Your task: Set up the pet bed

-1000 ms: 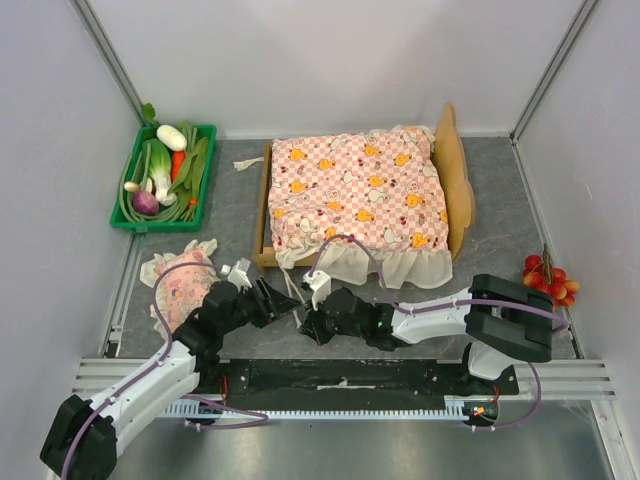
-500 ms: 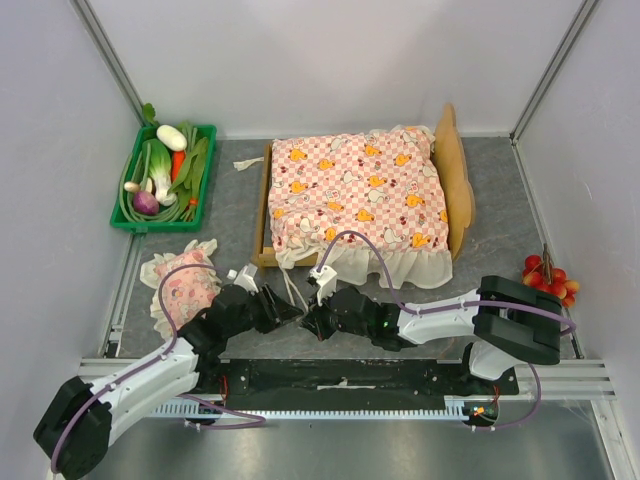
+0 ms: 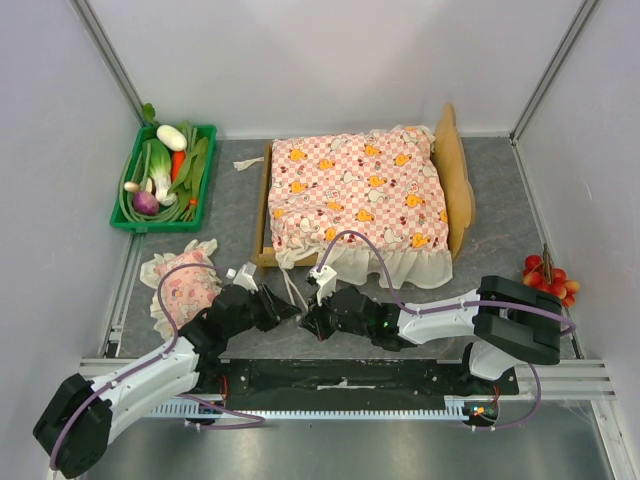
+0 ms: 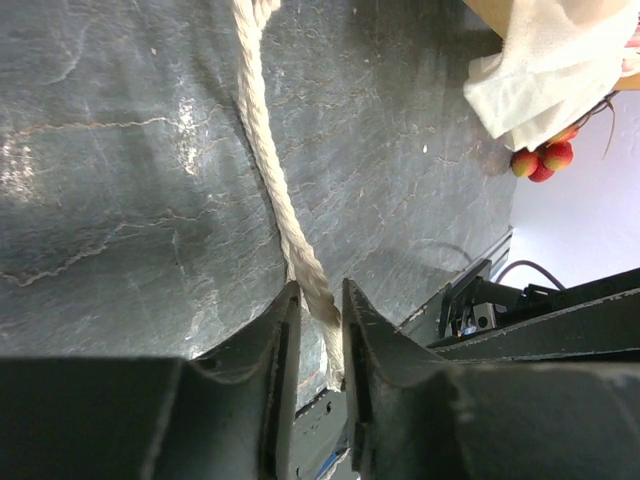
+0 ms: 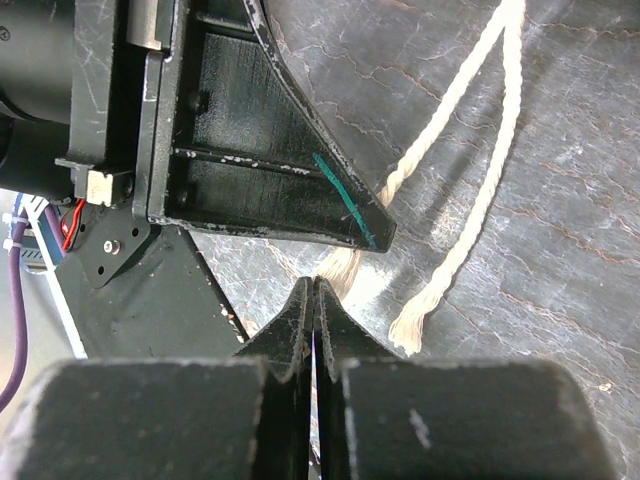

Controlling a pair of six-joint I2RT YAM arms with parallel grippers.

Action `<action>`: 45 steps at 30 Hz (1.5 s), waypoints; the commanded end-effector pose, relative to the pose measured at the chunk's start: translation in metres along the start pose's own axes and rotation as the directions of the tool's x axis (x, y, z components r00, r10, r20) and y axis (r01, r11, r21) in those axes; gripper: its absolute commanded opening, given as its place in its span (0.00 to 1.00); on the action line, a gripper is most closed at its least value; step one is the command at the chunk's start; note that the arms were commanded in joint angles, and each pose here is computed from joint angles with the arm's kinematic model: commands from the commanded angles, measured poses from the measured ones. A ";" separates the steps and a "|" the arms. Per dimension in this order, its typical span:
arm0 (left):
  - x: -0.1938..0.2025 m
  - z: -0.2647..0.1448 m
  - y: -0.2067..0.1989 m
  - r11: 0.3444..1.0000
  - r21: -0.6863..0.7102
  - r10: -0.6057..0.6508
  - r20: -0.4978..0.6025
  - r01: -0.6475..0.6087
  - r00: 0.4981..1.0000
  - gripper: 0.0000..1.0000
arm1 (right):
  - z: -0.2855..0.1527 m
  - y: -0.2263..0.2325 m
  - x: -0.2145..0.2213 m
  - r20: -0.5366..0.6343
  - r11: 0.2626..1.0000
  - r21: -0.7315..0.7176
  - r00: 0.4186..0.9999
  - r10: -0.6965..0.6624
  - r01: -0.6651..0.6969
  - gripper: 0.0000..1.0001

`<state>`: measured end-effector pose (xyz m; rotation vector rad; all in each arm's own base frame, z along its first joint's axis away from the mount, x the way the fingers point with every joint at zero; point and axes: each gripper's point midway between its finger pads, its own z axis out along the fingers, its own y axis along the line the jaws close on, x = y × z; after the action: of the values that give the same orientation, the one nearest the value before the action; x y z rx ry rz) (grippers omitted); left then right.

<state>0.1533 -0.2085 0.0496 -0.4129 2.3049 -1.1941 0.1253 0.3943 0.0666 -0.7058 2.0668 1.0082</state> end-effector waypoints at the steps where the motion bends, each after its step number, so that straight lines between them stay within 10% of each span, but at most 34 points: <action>1: -0.001 0.003 0.010 1.000 -0.018 -0.022 0.032 0.022 0.999 0.34 | 0.002 0.011 -0.016 0.050 0.999 -0.040 0.999 0.002 0.000 0.00; 12: -0.011 0.006 0.003 1.000 -0.009 -0.017 0.073 0.018 0.997 0.45 | 0.002 0.013 -0.012 0.032 0.998 -0.056 0.999 -0.001 0.002 0.00; 22: -0.009 0.009 0.003 1.000 -0.004 -0.010 0.057 0.010 0.998 0.06 | 0.004 0.012 -0.008 0.014 0.998 -0.056 1.000 -0.003 0.004 0.00; 28: -0.009 0.005 0.020 0.997 -0.074 0.010 0.069 -0.005 0.998 0.02 | -0.012 0.003 -0.033 0.080 1.000 -0.021 0.997 0.023 -0.022 0.39; 45: -0.019 -0.009 0.043 0.971 -0.220 0.120 0.097 -0.096 0.988 0.02 | 0.042 -0.069 -0.002 -0.119 0.974 0.216 0.992 -0.041 0.066 0.48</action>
<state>0.1560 -0.1708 0.0176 -0.4678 2.3504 -0.8967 0.1883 0.3815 0.0272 -0.6728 2.2026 0.7408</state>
